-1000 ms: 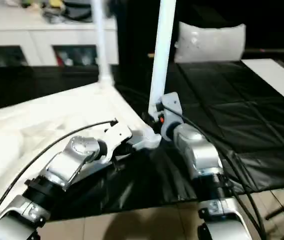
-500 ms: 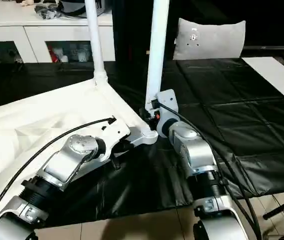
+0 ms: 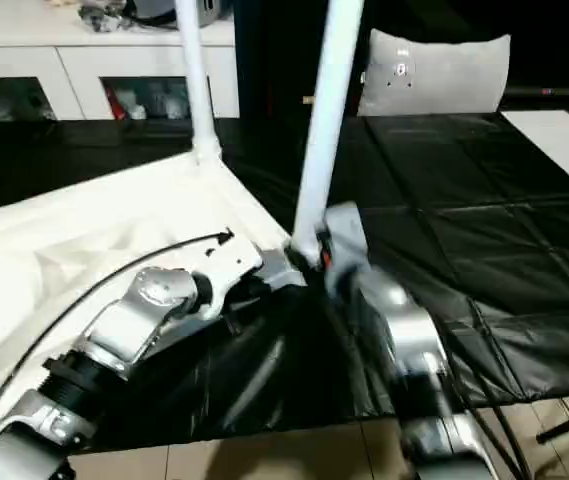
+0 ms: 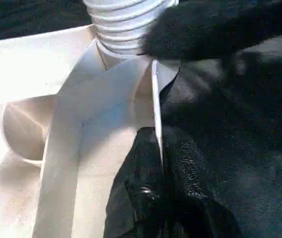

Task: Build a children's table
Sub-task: Insert table leg to table base

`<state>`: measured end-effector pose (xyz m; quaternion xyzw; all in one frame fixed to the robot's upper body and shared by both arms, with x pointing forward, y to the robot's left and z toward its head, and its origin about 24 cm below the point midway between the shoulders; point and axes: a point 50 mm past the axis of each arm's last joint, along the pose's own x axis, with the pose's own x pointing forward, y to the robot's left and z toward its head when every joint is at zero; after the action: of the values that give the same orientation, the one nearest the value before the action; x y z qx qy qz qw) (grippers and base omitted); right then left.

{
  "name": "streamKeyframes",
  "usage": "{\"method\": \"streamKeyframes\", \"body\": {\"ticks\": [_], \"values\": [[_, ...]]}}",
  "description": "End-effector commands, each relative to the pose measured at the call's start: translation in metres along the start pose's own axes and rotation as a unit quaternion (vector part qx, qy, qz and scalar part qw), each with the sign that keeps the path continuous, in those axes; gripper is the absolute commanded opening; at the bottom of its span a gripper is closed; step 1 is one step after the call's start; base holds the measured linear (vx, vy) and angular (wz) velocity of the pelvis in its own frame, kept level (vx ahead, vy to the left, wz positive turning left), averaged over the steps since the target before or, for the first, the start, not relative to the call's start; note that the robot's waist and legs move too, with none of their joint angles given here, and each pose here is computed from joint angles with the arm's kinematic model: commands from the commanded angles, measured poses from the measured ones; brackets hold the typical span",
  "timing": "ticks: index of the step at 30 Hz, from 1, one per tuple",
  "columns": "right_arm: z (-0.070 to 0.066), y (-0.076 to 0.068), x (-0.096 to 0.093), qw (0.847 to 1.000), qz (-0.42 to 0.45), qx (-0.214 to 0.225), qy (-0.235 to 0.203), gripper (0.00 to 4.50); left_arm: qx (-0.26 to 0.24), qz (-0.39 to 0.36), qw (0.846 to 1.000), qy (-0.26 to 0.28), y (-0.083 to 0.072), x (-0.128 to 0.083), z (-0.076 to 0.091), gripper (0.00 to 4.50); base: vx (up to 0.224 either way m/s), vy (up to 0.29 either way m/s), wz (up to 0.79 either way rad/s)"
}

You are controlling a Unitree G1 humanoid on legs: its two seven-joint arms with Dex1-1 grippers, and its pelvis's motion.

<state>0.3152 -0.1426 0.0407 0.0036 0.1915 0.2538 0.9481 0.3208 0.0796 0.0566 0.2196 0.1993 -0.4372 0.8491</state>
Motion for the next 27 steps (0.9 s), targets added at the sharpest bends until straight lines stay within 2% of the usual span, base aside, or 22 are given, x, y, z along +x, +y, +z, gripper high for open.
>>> {"method": "streamKeyframes", "body": {"ticks": [1, 2, 4, 7, 10, 14, 18, 27], "values": [[0.003, -0.008, -0.009, 1.0, 0.009, -0.015, -0.007, 3.69, -0.001, 0.028, 0.999, 0.034, 0.013, -0.007, -0.016, 0.0, 0.0, 0.0, 0.0], [0.003, -0.009, -0.01, 1.0, 0.013, -0.014, -0.008, 3.93, 0.0, 0.028, 0.999, 0.035, 0.013, -0.007, -0.017, 0.0, 0.0, 0.0, 0.0], [0.005, -0.009, -0.013, 1.0, 0.023, 0.001, -0.018, 3.99, 0.002, 0.025, 0.999, 0.035, 0.013, -0.008, -0.018, 0.0, 0.0, 0.0, 0.0], [0.014, -0.012, -0.021, 0.997, 0.05, -0.002, -0.053, 4.3, 0.019, 0.007, 0.999, 0.032, 0.013, -0.009, -0.021, 0.0, 0.0, 0.0, 0.0], [0.021, -0.018, -0.029, 0.995, 0.061, -0.027, -0.076, 4.48, 0.038, -0.019, 0.999, 0.03, 0.011, -0.011, -0.025, 0.0, 0.0, 0.0, 0.0], [0.021, -0.027, -0.037, 0.991, 0.088, -0.073, -0.062, 4.48, 0.064, -0.047, 0.996, 0.032, 0.012, -0.015, -0.032, 0.0, 0.0, 0.0, 0.0], [0.022, -0.028, -0.043, 0.985, 0.149, -0.07, -0.048, 4.48, 0.086, -0.081, 0.992, 0.032, 0.011, -0.019, -0.036, 0.0, 0.0, 0.0, 0.0], [0.023, -0.03, -0.043, 0.986, 0.138, -0.073, -0.06, 4.48, 0.104, -0.111, 0.988, 0.027, 0.008, -0.026, -0.042, 0.0, 0.0, 0.0, 0.0]]}}
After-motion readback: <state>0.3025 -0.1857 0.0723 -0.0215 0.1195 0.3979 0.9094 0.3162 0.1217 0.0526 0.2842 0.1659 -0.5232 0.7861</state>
